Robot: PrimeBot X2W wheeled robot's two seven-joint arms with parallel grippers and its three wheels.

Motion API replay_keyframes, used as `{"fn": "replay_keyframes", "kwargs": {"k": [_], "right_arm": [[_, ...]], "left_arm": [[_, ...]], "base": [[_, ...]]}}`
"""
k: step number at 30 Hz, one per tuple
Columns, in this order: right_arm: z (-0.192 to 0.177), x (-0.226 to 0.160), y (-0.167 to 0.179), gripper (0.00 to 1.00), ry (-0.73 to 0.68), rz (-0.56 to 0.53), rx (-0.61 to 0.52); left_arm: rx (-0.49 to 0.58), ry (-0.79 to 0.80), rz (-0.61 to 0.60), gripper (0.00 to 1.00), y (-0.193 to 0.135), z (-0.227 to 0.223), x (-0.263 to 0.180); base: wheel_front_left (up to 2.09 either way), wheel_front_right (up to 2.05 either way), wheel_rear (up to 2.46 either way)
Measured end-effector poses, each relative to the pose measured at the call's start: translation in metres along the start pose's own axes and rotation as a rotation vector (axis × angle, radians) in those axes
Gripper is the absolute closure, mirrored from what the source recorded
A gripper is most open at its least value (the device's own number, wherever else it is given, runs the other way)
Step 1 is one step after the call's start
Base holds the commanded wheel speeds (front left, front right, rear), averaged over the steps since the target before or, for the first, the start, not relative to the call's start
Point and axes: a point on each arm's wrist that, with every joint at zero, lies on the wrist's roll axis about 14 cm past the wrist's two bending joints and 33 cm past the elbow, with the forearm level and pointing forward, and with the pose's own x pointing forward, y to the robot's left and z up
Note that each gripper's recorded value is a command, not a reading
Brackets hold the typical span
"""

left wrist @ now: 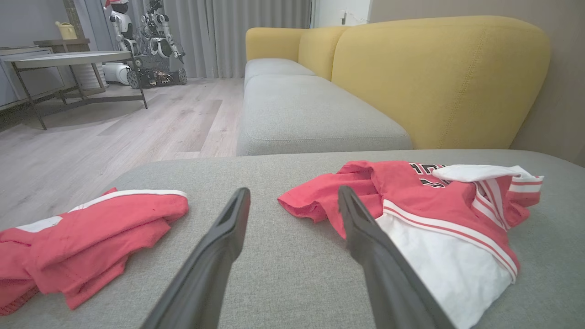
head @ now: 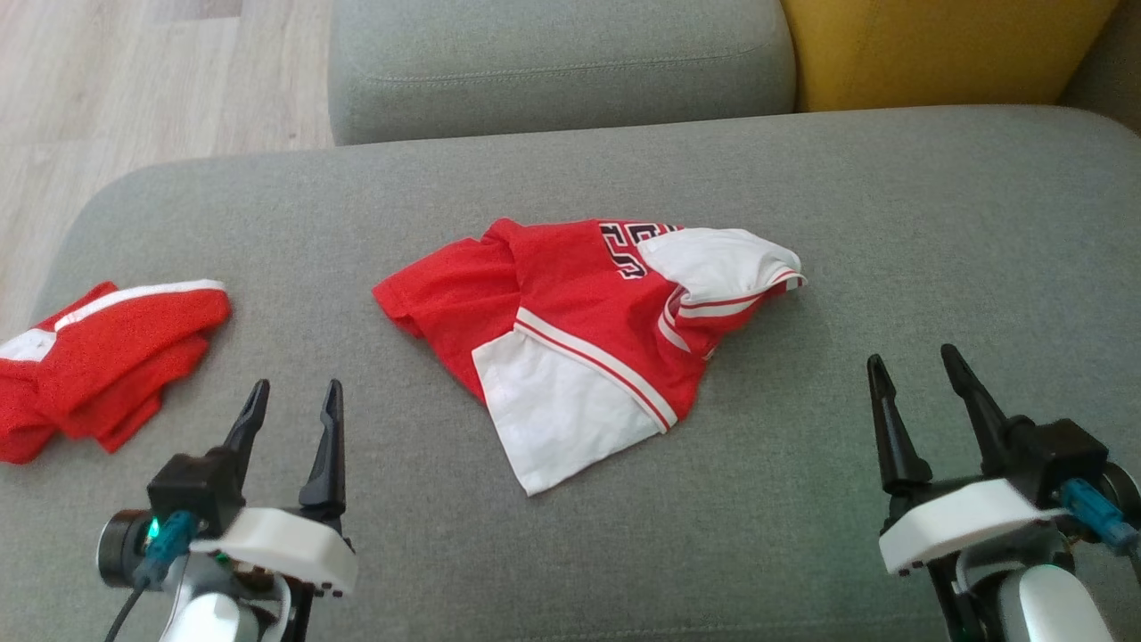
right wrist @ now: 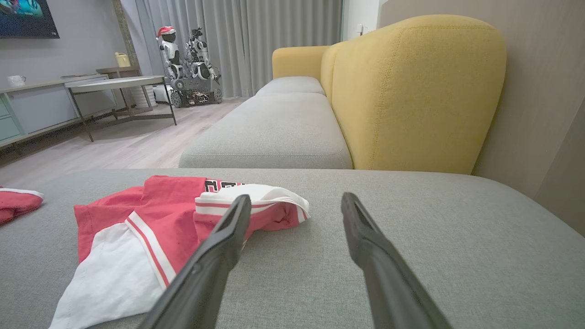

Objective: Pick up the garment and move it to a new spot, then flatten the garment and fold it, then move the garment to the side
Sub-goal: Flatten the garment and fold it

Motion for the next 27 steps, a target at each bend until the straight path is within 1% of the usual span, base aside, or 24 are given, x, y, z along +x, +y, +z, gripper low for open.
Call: {"fn": "replay_keyframes", "kwargs": {"k": [25,27], "right_arm": [[-0.0015,0.0024,0.0037,0.00,0.009,0.012,0.000],[-0.0034,0.0034,0.0080,0.00,0.016,0.025,0.000]], "left_arm": [[-0.004,0.002,0.040,0.00,0.0070,-0.0003,-0.0018],[-0.004,0.003,0.043,0.00,0.0073,-0.0005,-0.0020]], "base": [[0.00,0.00,0.00],[0.00,0.00,0.00]]}}
